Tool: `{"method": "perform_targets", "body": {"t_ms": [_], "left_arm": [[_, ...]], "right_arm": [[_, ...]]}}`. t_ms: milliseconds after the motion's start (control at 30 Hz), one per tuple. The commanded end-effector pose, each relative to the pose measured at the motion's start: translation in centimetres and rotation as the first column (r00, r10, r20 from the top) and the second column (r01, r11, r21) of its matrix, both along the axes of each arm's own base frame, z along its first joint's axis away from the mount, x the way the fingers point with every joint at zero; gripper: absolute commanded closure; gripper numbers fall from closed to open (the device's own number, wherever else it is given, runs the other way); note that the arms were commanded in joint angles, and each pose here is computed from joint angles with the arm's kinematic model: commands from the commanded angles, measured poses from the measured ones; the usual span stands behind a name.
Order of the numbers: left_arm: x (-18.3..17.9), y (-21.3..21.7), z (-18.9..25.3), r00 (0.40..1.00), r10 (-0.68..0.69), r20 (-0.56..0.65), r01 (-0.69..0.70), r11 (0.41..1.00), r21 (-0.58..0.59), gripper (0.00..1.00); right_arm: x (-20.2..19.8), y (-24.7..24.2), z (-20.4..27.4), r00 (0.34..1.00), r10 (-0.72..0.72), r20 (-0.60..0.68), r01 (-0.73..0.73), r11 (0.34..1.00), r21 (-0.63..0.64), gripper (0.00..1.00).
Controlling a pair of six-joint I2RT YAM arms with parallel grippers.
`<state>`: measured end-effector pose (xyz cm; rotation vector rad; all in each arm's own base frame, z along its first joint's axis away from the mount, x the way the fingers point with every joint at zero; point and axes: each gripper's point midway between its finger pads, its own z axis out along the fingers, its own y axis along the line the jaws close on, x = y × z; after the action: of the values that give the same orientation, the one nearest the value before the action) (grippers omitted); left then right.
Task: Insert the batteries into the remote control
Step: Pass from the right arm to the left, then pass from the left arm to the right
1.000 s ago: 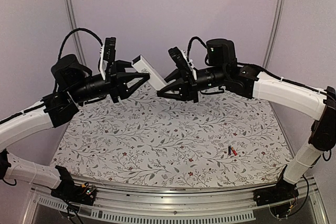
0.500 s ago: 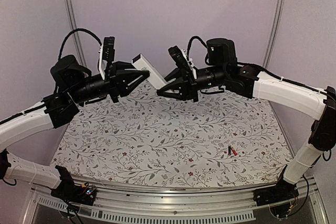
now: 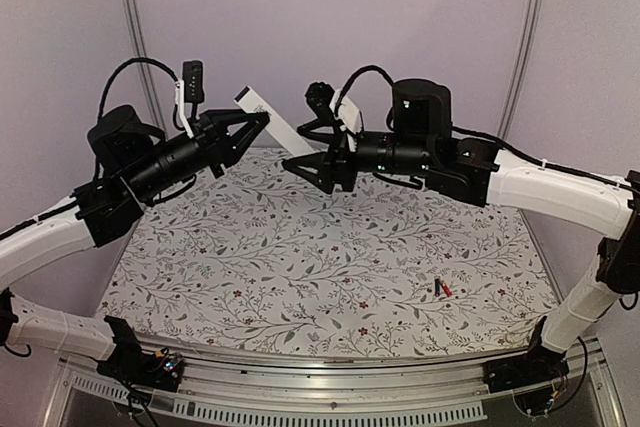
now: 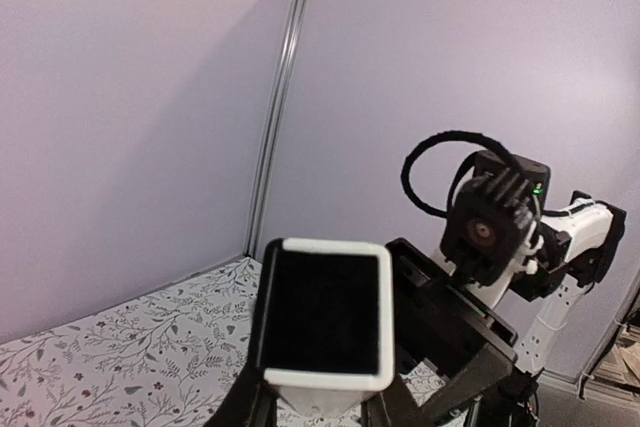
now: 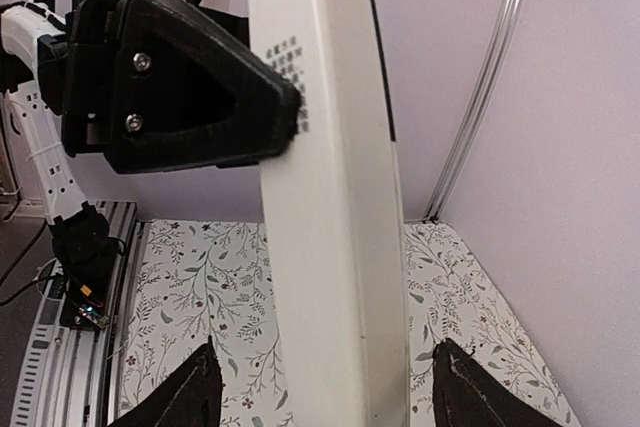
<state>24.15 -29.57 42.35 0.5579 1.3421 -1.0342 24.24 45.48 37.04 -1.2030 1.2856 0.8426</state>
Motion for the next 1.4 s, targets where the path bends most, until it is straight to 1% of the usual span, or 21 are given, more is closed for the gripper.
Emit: {"method": "perform_targets", "body": {"t_ms": [0, 67, 200, 300, 467, 600, 667, 800, 833, 867, 900, 933, 967, 1000, 1033, 1067, 1100, 1167, 1367], "left_arm": [[0.6, 1.2, -0.2, 0.996, 0.076, -0.049, -0.078, 0.996, -0.037, 1.00], [0.4, 1.3, 0.0, 0.997, 0.071, -0.043, -0.072, 0.996, -0.043, 1.00], [0.3, 1.2, -0.1, 0.997, 0.063, -0.045, -0.065, 0.997, -0.042, 1.00], [0.4, 1.2, -0.3, 0.996, 0.064, -0.053, -0.067, 0.997, -0.042, 1.00], [0.4, 1.2, -0.5, 0.996, 0.067, -0.051, -0.069, 0.996, -0.049, 1.00], [0.4, 1.1, -0.5, 0.997, 0.061, -0.048, -0.063, 0.997, -0.045, 1.00], [0.4, 1.1, -0.6, 0.997, 0.059, -0.049, -0.062, 0.997, -0.043, 1.00], [0.1, 1.2, -0.4, 0.998, 0.059, -0.028, -0.060, 0.998, -0.029, 1.00], [-0.2, 1.3, -0.2, 0.998, 0.057, 0.002, -0.057, 0.998, -0.010, 0.88], [-0.6, 1.4, 0.0, 0.998, 0.054, 0.035, -0.054, 0.998, 0.011, 0.62], [-1.1, 1.4, 0.1, 0.996, 0.039, 0.075, -0.042, 0.998, 0.038, 0.36], [-1.8, 1.5, 0.4, 0.992, 0.021, 0.126, -0.030, 0.997, 0.066, 0.20], [-2.6, 1.6, 0.5, 0.985, -0.002, 0.172, -0.014, 0.996, 0.092, 0.13], [-3.6, 1.8, 0.6, 0.975, -0.031, 0.221, 0.006, 0.993, 0.114, 0.11], [-4.6, 1.8, 0.6, 0.961, -0.065, 0.268, 0.029, 0.990, 0.136, 0.11], [-5.5, 1.9, 0.4, 0.950, -0.097, 0.297, 0.053, 0.987, 0.152, 0.11], [-6.2, 1.9, 0.3, 0.935, -0.125, 0.331, 0.071, 0.983, 0.171, 0.11], [-7.1, 1.7, -0.3, 0.920, -0.171, 0.354, 0.105, 0.974, 0.200, 0.11], [-7.1, 0.8, -1.1, 0.905, -0.220, 0.365, 0.130, 0.958, 0.254, 0.14]], "right_arm": [[0.5, 0.6, 2.5, 0.955, -0.218, 0.202, 0.216, 0.976, 0.034, 0.29], [1.5, 0.7, 2.3, 0.936, -0.277, 0.218, 0.278, 0.960, 0.027, 0.33], [2.9, 0.8, 2.2, 0.913, -0.350, 0.209, 0.350, 0.936, 0.037, 0.48], [3.4, 0.9, 2.2, 0.897, -0.391, 0.209, 0.390, 0.920, 0.045, 0.55], [3.8, 1.7, 1.7, 0.891, -0.404, 0.209, 0.406, 0.913, 0.034, 0.55], [4.5, 1.8, 1.7, 0.869, -0.444, 0.220, 0.448, 0.893, 0.032, 0.58], [4.9, 1.8, 1.8, 0.853, -0.469, 0.228, 0.475, 0.879, 0.032, 0.66], [4.8, 1.8, 1.8, 0.855, -0.470, 0.220, 0.476, 0.879, 0.029, 0.91], [4.7, 1.9, 1.7, 0.863, -0.459, 0.212, 0.465, 0.885, 0.025, 0.97], [4.4, 1.8, 1.8, 0.874, -0.441, 0.203, 0.447, 0.894, 0.020, 1.00], [4.0, 2.0, 1.6, 0.899, -0.395, 0.191, 0.401, 0.916, 0.006, 1.00], [3.1, 2.2, 1.6, 0.933, -0.320, 0.166, 0.325, 0.946, -0.007, 1.00], [2.1, 2.5, 1.5, 0.964, -0.225, 0.141, 0.230, 0.973, -0.017, 1.00], [0.7, 2.3, 1.7, 0.989, -0.113, 0.100, 0.116, 0.993, -0.022, 1.00], [-0.7, 2.1, 1.9, 0.999, 0.001, 0.050, 0.000, 1.000, -0.019, 1.00], [-2.3, 1.7, 2.0, 0.993, 0.121, 0.015, -0.121, 0.993, -0.013, 1.00], [-4.2, 1.2, 2.4, 0.971, 0.238, -0.016, -0.238, 0.971, -0.001, 1.00], [-5.9, 0.7, 2.4, 0.947, 0.320, -0.024, -0.321, 0.947, -0.013, 1.00], [-7.3, 0.2, 1.4, 0.921, 0.388, -0.032, -0.390, 0.919, -0.057, 1.00]]}}
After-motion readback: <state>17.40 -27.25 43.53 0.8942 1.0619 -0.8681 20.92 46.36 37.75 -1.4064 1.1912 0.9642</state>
